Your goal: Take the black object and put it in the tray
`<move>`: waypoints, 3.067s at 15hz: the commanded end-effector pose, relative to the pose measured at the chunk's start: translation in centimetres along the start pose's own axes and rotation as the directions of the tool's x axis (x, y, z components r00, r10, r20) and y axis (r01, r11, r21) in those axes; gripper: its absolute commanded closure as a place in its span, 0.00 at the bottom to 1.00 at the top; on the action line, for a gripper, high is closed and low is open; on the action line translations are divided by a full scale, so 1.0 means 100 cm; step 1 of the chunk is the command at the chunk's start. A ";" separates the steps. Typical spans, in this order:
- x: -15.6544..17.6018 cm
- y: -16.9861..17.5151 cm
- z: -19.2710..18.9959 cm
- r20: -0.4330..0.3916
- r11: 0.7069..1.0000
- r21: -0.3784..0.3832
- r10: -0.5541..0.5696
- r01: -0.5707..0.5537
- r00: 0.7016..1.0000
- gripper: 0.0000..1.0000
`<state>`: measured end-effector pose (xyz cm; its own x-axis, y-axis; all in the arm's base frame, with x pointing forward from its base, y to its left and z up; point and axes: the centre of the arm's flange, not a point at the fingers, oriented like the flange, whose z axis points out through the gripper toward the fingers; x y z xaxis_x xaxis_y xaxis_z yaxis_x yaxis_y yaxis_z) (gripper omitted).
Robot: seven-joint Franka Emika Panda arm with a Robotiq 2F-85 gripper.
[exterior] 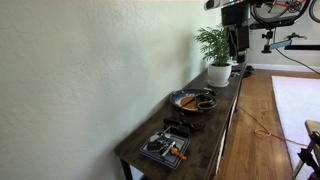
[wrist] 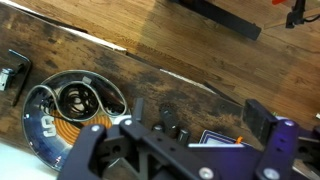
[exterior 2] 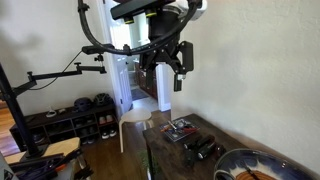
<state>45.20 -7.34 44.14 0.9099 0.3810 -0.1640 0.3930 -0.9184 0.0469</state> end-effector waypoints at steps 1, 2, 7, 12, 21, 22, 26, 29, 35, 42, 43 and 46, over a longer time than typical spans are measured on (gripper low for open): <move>0.003 0.000 0.004 -0.001 1.000 0.001 0.009 -0.009 1.000 0.00; 0.007 -0.001 0.009 -0.003 1.000 -0.003 0.008 -0.008 1.000 0.00; 0.045 -0.004 0.038 -0.046 0.997 -0.073 -0.018 0.015 0.999 0.00; 0.095 -0.012 0.086 -0.088 0.993 -0.100 -0.078 0.069 0.993 0.00; 0.108 -0.016 0.118 -0.065 0.991 -0.084 -0.114 0.108 0.991 0.00; 0.109 -0.016 0.117 -0.067 0.991 -0.085 -0.114 0.108 0.991 0.00; 0.113 -0.012 0.146 -0.048 0.988 -0.084 -0.134 0.129 0.990 0.00; 0.118 -0.013 0.170 -0.034 0.987 -0.079 -0.144 0.141 0.989 0.00; 0.126 -0.019 0.216 -0.047 0.977 -0.106 -0.192 0.187 0.980 0.00; 0.134 -0.020 0.239 -0.046 0.972 -0.105 -0.217 0.211 0.975 0.00; 0.135 -0.020 0.239 -0.047 0.972 -0.105 -0.218 0.212 0.975 0.00; 0.137 -0.019 0.241 -0.046 0.972 -0.103 -0.217 0.212 0.975 0.00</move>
<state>53.63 -2.87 18.37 0.8074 0.5774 -0.1216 0.5893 -0.7995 0.1161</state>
